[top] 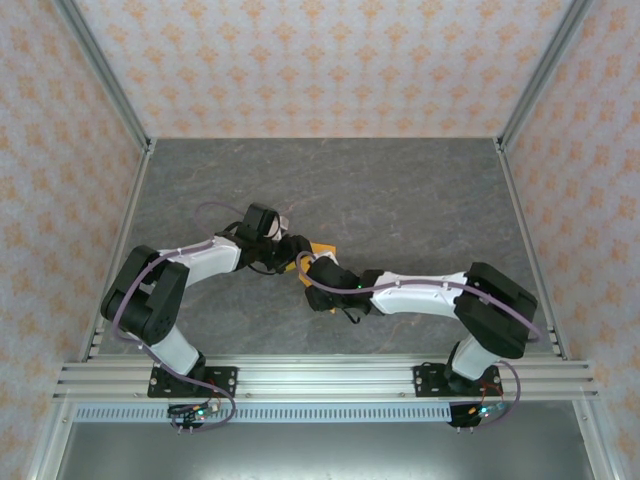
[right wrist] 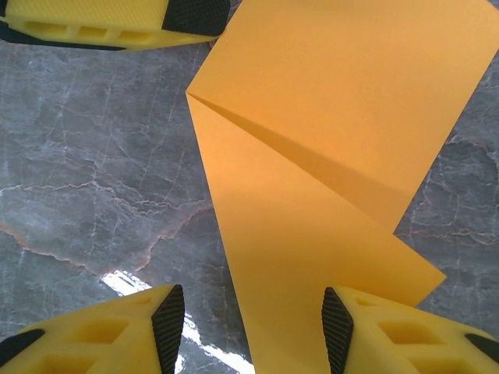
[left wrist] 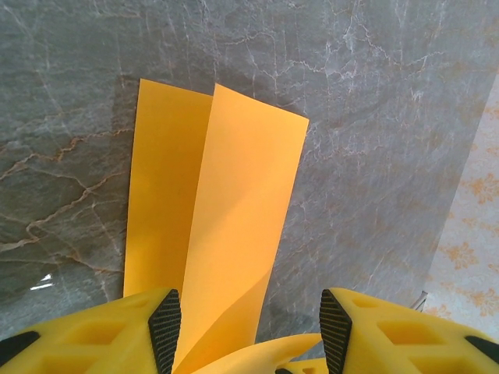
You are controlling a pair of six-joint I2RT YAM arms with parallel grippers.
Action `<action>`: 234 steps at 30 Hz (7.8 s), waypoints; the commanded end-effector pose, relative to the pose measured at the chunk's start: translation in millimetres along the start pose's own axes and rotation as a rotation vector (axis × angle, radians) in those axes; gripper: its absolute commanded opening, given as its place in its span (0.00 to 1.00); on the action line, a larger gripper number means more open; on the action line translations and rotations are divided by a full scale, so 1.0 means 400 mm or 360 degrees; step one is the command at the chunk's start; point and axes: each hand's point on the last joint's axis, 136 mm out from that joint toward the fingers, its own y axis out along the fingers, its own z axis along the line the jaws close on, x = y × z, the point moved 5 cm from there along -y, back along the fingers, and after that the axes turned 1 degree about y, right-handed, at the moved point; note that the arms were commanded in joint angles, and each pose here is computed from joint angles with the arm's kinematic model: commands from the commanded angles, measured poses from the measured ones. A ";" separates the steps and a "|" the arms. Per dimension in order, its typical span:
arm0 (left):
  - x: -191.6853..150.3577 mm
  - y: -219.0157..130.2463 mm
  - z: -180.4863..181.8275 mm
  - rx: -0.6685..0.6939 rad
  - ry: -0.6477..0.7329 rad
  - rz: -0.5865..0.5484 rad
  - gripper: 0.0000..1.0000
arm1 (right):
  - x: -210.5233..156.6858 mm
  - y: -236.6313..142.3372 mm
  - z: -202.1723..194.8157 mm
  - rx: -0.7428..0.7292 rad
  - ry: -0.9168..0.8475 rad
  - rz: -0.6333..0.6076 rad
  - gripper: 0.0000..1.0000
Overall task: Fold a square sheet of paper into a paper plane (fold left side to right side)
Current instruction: Fourth fold the wing at the center of the table.
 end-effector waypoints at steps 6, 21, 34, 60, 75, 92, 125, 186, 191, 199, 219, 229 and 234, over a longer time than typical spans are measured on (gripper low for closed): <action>0.005 -0.025 -0.055 -0.0068 0.0032 -0.0019 0.53 | 0.009 0.010 -0.003 -0.0172 -0.0102 -0.0026 0.53; 0.012 -0.026 -0.070 -0.0078 0.0033 -0.0026 0.53 | 0.008 0.025 -0.020 -0.0302 -0.0137 -0.0028 0.54; 0.015 -0.031 -0.076 -0.0077 0.0039 -0.0035 0.54 | -0.005 0.035 -0.017 -0.0277 -0.0136 0.0004 0.34; -0.052 -0.077 0.051 0.0230 0.0015 -0.0096 0.42 | -0.012 0.027 0.017 0.0112 0.0013 0.0019 0.04; -0.061 -0.027 0.019 0.0147 0.0036 -0.0016 0.27 | -0.009 0.014 -0.031 0.0333 0.0250 -0.0015 0.04; -0.069 0.058 -0.023 0.0142 0.0078 0.0066 0.27 | -0.018 0.030 -0.052 0.0489 0.0413 -0.0004 0.04; -0.058 0.080 -0.037 0.0116 0.0070 0.0057 0.29 | -0.007 0.043 -0.100 0.0743 0.0724 -0.0044 0.04; -0.055 0.103 -0.007 0.0188 0.0046 0.0060 0.32 | 0.094 0.066 -0.156 0.0919 0.1077 -0.0021 0.27; -0.054 0.103 -0.008 0.0187 0.0047 0.0060 0.32 | 0.091 0.083 -0.156 0.0902 0.1087 0.0015 0.24; -0.054 0.103 -0.009 0.0186 0.0049 0.0062 0.32 | 0.082 0.093 -0.160 0.0871 0.1086 0.0046 0.19; -0.057 0.101 -0.007 0.0188 0.0051 0.0067 0.32 | 0.079 0.069 -0.186 0.0673 0.0989 0.0042 0.06; -0.058 0.100 -0.007 0.0186 0.0053 0.0065 0.32 | 0.068 0.075 -0.197 0.0583 0.0949 0.0096 0.06; -0.060 0.099 -0.006 0.0187 0.0052 0.0067 0.32 | 0.064 0.077 -0.202 0.0552 0.0941 0.0104 0.06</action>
